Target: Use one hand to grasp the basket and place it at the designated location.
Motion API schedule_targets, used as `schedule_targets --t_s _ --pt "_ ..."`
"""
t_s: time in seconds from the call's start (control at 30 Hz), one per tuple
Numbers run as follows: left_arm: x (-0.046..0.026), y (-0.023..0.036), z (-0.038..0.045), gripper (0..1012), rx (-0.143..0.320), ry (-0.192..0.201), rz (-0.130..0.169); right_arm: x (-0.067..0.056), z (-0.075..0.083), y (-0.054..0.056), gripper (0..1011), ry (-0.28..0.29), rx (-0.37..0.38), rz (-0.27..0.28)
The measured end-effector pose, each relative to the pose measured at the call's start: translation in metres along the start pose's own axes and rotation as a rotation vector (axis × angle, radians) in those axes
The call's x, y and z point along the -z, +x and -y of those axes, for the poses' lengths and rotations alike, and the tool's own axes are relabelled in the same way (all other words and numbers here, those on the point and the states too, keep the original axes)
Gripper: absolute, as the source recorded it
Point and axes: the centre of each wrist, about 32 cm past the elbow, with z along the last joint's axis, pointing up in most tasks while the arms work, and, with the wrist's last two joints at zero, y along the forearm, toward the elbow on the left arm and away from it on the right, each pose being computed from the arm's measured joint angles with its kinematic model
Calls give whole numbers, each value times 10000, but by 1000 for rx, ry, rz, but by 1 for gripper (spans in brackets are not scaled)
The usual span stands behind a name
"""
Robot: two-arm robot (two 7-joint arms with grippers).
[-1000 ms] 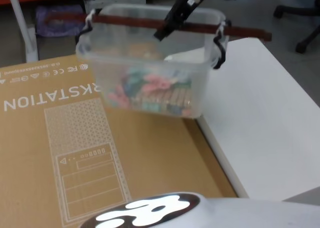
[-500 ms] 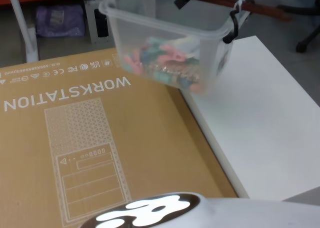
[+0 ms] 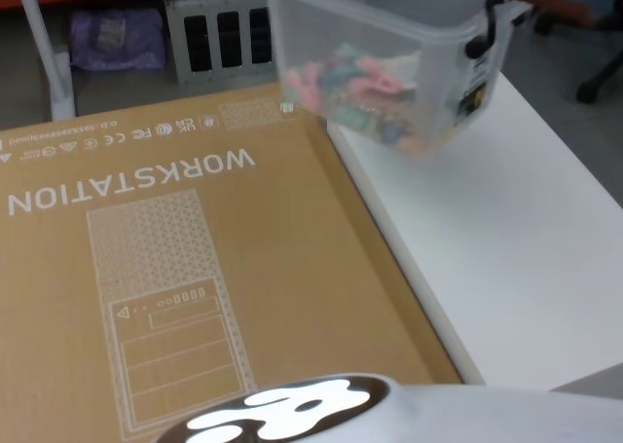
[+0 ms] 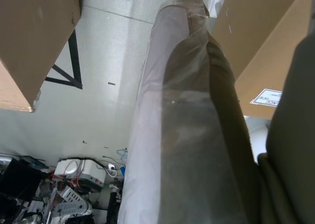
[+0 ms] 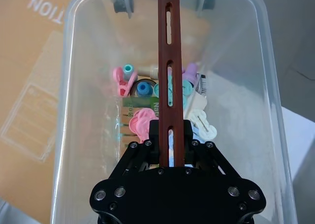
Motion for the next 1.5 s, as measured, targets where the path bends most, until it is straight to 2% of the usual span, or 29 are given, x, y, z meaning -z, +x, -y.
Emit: schedule_targets --t_s 0.17,0.27,0.4,0.7,1.0,1.27,1.5 --pt "-3 0 0 0 0 0 1 85 59 -34 240 -39 1 -41" --pt "1 0 0 0 0 0 0 176 101 -82 240 -79 -9 -94" --pt "-3 0 0 0 0 0 1 224 121 -108 240 -105 -15 -117" --pt "-2 0 0 0 0 0 1 274 140 -141 240 -134 -21 -155" --pt "-2 0 0 0 0 0 0 300 125 -170 240 -197 -47 -214" --pt "-2 0 0 0 0 0 1 375 119 -195 239 -276 -71 -298" --pt "-2 0 0 0 0 0 1 393 119 -201 240 -307 -77 -324"
